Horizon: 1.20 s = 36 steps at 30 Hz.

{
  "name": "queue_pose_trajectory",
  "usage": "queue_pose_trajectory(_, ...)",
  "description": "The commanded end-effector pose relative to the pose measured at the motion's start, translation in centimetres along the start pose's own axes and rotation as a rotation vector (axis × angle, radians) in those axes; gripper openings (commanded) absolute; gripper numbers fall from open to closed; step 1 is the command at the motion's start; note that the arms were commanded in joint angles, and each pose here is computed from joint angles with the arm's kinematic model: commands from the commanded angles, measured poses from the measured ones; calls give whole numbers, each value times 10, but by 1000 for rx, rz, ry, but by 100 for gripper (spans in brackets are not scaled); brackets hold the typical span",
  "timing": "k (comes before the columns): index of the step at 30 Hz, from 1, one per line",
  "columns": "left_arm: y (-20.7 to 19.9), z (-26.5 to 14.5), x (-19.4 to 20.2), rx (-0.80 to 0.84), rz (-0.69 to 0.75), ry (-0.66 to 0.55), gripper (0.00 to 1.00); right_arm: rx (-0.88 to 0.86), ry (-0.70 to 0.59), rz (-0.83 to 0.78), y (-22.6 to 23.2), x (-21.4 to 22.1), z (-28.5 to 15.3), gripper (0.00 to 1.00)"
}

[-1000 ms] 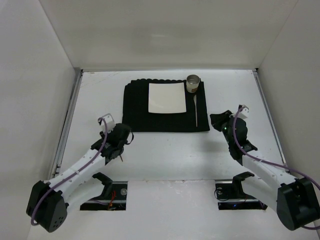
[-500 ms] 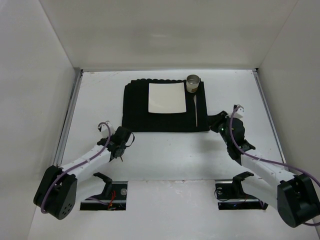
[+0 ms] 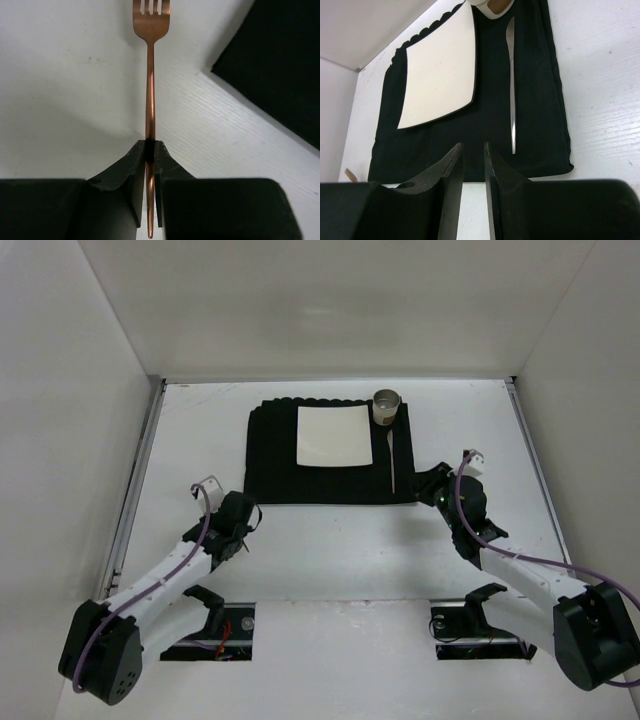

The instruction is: Set the dinner table for one person

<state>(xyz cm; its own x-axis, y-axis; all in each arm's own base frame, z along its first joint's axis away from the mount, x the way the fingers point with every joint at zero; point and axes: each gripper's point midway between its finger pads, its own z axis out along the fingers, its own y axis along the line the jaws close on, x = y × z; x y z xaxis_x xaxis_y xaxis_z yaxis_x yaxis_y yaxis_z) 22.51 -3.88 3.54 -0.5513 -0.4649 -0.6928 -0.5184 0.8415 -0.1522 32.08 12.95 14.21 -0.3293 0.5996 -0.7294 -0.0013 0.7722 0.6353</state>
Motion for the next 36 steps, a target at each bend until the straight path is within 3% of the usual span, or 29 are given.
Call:
queue_pose_trajectory(1, -29, -29, -52, 106, 8, -128, 1, -70, -70, -1, 24, -23, 1, 29)
queue_pose_trajectory(6, -104, -48, -95, 265, 125, -192, 2, -53, -68, -7, 21, -20, 5, 33)
queue_pose_trajectory(10, -174, -40, -98, 372, 311, -133, 3, -59, -55, -16, 25, -15, 6, 38)
queue_pose_trajectory(13, -199, -19, -99, 388, 393, -85, 3, -64, -50, -18, 26, -14, 5, 42)
queue_pose_trajectory(22, -196, 42, -87, 260, 495, -18, 3, -53, -56, -27, 24, -15, 6, 57)
queue_pose_trajectory(36, -186, 62, -80, 196, 541, -26, 4, -51, -36, -33, 23, -8, 11, 69)
